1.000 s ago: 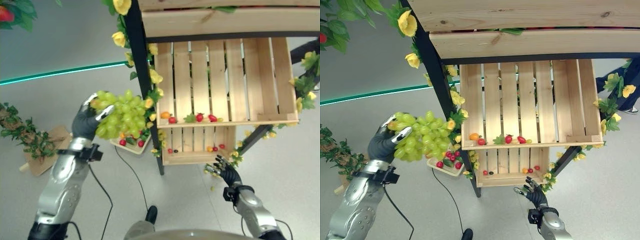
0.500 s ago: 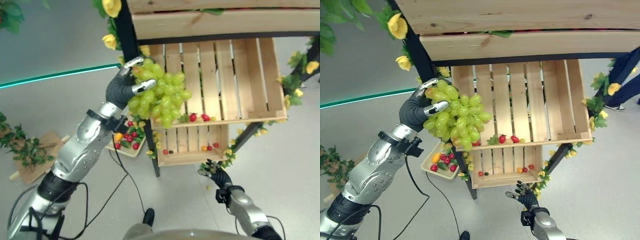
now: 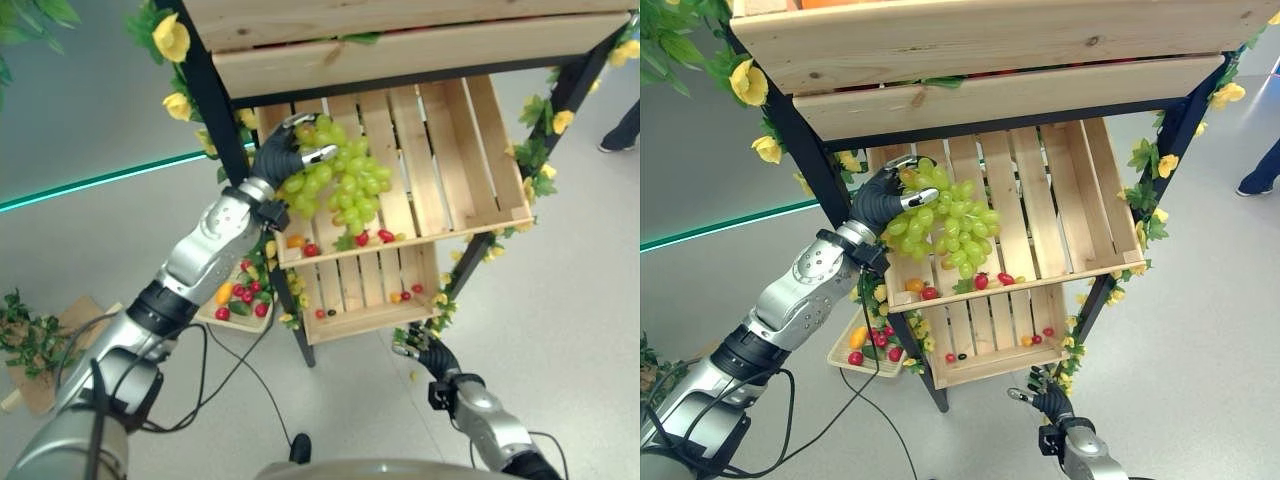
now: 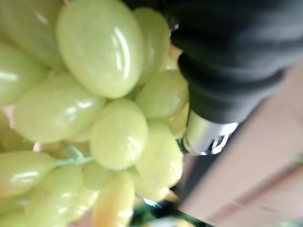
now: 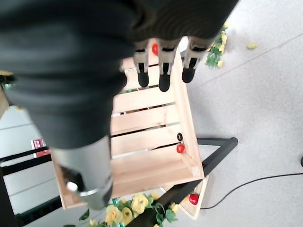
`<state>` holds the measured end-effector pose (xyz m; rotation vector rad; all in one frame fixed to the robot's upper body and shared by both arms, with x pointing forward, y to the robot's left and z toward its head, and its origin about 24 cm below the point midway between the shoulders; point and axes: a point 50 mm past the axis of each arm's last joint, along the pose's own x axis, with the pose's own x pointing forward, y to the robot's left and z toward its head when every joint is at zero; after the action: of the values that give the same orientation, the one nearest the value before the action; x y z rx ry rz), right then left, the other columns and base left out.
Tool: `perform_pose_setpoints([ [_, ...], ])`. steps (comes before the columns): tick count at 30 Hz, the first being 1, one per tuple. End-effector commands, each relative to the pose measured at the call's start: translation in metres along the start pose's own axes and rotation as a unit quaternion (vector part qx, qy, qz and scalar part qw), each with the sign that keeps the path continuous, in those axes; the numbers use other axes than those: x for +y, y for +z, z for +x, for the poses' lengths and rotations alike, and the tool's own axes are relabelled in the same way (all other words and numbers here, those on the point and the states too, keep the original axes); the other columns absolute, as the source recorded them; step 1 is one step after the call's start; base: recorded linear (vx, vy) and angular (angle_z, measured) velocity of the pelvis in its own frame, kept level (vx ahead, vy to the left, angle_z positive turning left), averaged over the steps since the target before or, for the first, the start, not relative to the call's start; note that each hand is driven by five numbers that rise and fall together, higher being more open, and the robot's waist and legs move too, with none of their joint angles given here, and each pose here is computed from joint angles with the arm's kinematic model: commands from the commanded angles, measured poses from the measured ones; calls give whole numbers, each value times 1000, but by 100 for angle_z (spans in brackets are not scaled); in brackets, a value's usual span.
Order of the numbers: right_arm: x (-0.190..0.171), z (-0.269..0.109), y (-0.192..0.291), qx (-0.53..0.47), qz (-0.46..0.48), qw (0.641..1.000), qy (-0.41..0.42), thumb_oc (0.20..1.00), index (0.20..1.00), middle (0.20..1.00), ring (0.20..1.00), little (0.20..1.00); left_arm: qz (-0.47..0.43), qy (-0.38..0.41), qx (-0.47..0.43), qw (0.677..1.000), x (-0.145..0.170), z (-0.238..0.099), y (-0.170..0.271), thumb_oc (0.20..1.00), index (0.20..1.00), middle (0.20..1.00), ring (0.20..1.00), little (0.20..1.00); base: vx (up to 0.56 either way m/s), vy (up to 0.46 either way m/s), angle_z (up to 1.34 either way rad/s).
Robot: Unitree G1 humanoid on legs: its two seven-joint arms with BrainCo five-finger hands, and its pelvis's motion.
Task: Pick up the fruits from the basket on one side to the basket on the other side
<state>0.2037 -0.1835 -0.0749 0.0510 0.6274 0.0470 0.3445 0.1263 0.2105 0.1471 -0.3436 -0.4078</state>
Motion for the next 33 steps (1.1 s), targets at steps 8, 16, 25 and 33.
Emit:
perform_pose_setpoints([
  [8, -9, -1, 22, -63, -22, 998, -4, 1000, 1000, 1000, 1000, 1000, 547, 169, 6, 820, 77, 64, 83, 1000, 1000, 1000, 1000, 1000, 9, -2, -5],
  [16, -12, -8, 23, -78, -5, 997, -12, 1000, 1000, 1000, 1000, 1000, 554, 180, -81, 809, 75, 36, 95, 1000, 1000, 1000, 1000, 1000, -24, 15, -10],
  [25, -2, -4, 16, -63, 8, 998, -6, 1000, 1000, 1000, 1000, 1000, 46, 169, -104, 979, 63, -21, 27, 1000, 1000, 1000, 1000, 1000, -23, 21, -3],
  [33, 2, -4, 17, -63, 15, 998, -1, 1000, 1000, 1000, 1000, 1000, -87, 107, -113, 984, 29, -48, 12, 1000, 1000, 1000, 1000, 1000, -2, 18, 1],
])
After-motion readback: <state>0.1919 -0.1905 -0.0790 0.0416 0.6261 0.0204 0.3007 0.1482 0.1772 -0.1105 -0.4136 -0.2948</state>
